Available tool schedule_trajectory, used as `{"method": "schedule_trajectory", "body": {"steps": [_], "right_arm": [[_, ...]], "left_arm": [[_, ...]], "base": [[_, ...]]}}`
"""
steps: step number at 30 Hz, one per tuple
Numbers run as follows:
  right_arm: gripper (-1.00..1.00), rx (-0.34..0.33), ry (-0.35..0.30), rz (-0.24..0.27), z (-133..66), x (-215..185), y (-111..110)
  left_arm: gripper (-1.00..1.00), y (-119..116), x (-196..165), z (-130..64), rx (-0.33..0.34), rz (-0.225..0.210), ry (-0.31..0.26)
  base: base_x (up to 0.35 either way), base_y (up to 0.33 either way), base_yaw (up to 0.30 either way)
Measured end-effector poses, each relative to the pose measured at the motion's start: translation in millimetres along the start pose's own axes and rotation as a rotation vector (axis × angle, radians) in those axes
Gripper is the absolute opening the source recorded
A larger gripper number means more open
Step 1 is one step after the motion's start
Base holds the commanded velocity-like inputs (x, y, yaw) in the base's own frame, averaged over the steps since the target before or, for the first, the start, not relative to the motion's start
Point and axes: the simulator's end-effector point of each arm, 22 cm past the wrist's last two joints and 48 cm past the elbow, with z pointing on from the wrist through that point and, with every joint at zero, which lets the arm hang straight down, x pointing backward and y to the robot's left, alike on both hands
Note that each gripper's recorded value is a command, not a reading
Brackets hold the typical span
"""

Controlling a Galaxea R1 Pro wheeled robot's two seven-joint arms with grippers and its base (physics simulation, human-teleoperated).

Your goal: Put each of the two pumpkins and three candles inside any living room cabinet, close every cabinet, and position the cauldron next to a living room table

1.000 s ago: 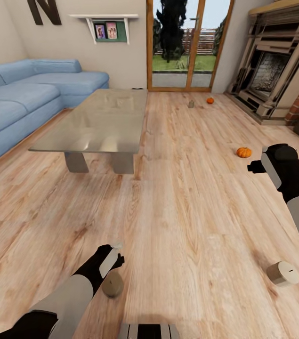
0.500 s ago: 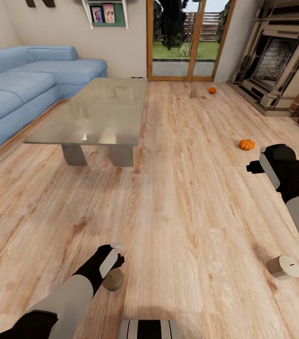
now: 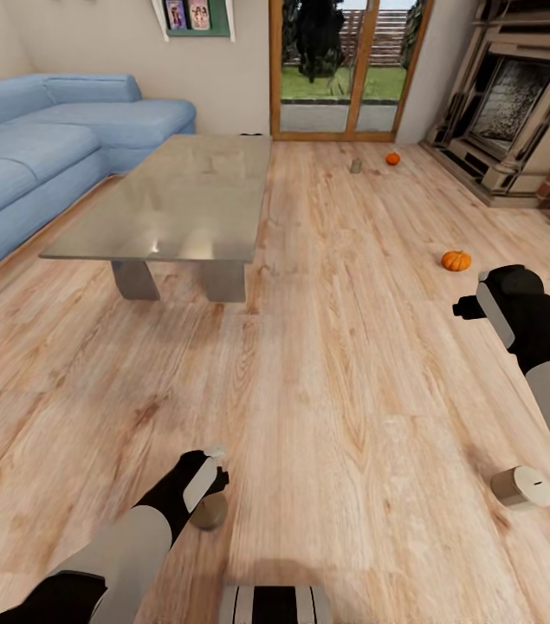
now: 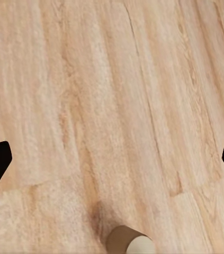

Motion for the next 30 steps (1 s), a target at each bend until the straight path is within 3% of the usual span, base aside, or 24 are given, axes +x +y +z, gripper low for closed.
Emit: {"method": "schedule_trajectory", "body": {"steps": [9,30], "right_arm": [[1.0,-0.002,0.032,-0.018,21.1,15,12],[1.0,0.001,0.029,-0.037,20.4,15,16]], "left_arm": [[1.0,1,14,16.8,-0.009,0.005,0.035],[1.0,1,13,16.7,-0.009,0.003,0.032]], "base": [[0.0,0.0,0.0],[0.0,0.0,0.0]]}}
